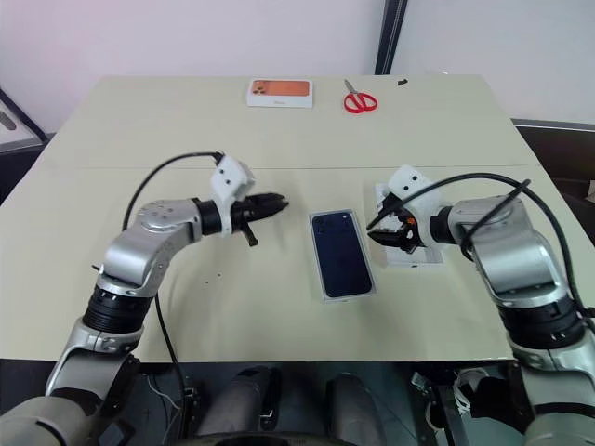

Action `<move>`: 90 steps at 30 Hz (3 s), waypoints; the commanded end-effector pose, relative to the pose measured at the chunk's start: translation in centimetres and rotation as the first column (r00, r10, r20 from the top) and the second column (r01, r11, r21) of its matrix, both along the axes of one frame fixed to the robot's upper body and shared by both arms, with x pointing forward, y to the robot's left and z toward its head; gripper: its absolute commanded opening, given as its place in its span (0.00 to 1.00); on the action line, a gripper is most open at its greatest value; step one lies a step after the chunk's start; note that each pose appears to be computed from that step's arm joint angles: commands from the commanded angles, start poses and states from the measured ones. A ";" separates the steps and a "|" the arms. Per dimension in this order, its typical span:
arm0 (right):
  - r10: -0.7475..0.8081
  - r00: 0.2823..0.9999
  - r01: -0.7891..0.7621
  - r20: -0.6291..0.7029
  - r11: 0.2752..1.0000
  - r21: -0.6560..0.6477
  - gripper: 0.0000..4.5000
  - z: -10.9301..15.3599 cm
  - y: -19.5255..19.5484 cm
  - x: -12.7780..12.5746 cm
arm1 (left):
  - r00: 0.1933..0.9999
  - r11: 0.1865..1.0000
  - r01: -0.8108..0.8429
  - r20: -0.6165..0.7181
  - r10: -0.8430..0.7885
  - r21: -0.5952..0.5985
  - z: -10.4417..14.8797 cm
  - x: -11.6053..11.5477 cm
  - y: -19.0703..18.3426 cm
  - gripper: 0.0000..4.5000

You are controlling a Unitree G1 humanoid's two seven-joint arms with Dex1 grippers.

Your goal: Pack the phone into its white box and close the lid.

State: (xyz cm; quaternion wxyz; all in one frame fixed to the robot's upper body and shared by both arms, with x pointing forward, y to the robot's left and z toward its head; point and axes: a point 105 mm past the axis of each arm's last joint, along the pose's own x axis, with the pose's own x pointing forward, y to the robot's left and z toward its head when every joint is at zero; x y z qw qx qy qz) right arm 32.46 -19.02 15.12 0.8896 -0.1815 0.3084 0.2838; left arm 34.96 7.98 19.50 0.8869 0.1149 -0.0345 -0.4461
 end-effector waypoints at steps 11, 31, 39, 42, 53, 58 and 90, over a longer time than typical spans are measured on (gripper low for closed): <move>-0.309 0.935 0.324 -0.175 0.944 0.066 0.74 -0.8 -0.3 2.2 | 0.909 0.891 0.410 -0.171 -0.381 0.193 -4.1 -8.4 2.9 0.15; -0.102 0.993 0.114 -0.052 0.862 0.493 0.01 7.8 3.6 3.0 | 0.959 0.960 0.264 -0.135 -0.251 0.092 -3.7 -7.1 3.9 0.15; 0.490 0.868 -0.235 -0.075 0.540 0.808 0.01 8.1 11.6 -4.2 | 0.990 0.989 0.100 -0.110 -0.087 0.110 -3.5 -4.4 7.2 0.15; 0.572 0.810 -0.193 -0.133 0.473 0.860 0.01 7.4 13.3 -6.9 | 0.993 0.990 0.081 -0.097 -0.070 0.114 -3.0 -4.0 7.8 0.15; 0.288 0.869 0.214 -0.401 0.512 0.832 0.01 1.3 14.8 -5.2 | 0.983 0.972 0.170 -0.095 -0.157 0.161 -3.3 -4.5 5.7 0.15; 0.121 0.880 0.351 -0.460 0.486 0.800 0.20 0.9 13.6 -3.4 | 0.971 0.954 0.231 -0.104 -0.215 0.190 -3.9 -4.3 3.5 0.15; 0.414 0.871 -0.362 0.264 0.905 -0.222 0.02 2.9 3.5 0.0 | 0.981 0.934 0.194 -0.056 -0.186 0.300 -3.9 -2.7 1.1 0.15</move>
